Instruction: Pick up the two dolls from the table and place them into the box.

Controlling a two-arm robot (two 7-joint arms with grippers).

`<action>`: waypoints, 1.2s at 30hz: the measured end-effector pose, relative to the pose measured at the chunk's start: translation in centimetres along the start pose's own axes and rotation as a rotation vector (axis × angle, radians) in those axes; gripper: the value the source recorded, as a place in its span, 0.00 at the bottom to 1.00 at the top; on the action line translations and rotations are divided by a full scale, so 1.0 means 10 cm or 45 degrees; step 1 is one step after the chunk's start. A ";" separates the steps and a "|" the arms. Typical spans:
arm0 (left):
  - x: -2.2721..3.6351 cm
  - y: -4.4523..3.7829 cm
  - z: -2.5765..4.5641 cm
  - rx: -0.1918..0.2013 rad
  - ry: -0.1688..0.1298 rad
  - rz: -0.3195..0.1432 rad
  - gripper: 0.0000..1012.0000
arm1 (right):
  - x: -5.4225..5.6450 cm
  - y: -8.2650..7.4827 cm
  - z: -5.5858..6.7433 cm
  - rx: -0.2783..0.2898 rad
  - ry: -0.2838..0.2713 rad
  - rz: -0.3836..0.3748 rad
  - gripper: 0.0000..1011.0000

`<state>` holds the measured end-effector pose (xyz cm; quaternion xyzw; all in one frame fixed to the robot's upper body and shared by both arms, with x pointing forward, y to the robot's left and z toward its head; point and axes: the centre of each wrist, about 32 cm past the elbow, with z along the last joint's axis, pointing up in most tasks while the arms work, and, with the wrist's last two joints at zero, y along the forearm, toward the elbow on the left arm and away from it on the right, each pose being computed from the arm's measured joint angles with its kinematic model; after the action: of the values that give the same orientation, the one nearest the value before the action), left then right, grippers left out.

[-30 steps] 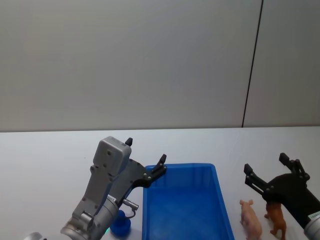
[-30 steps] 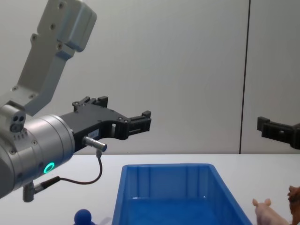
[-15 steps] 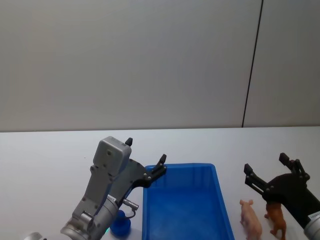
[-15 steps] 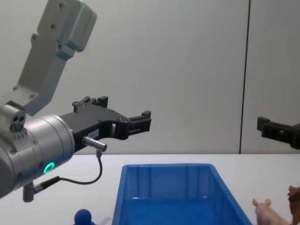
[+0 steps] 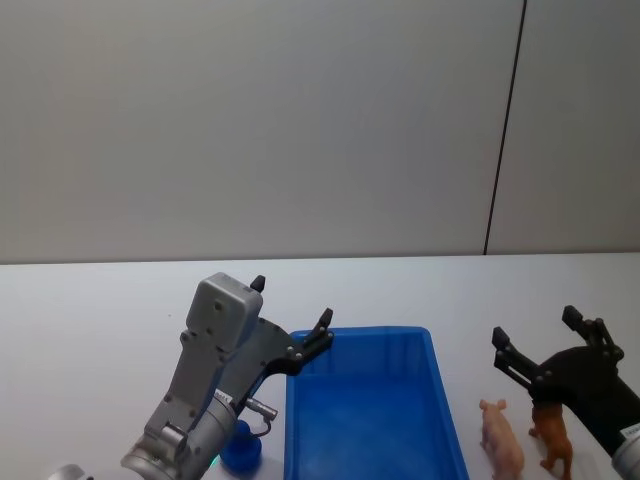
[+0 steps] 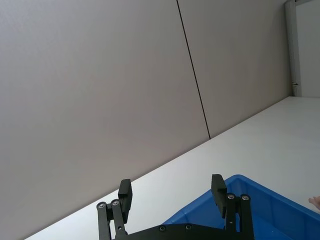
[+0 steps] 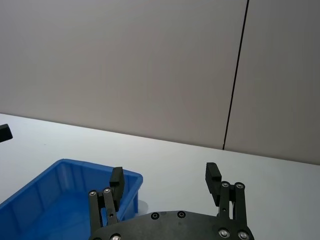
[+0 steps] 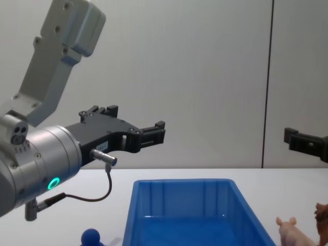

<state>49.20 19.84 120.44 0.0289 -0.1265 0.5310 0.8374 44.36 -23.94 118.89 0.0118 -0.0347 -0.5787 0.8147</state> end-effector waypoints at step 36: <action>0.000 0.000 0.000 0.000 0.000 0.000 0.99 | 0.16 -0.20 -0.14 -0.286 0.028 -0.119 0.99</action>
<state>49.20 19.84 120.44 0.0289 -0.1265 0.5311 0.8373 43.13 -26.17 117.46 -0.0716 0.0400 -0.6162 0.7833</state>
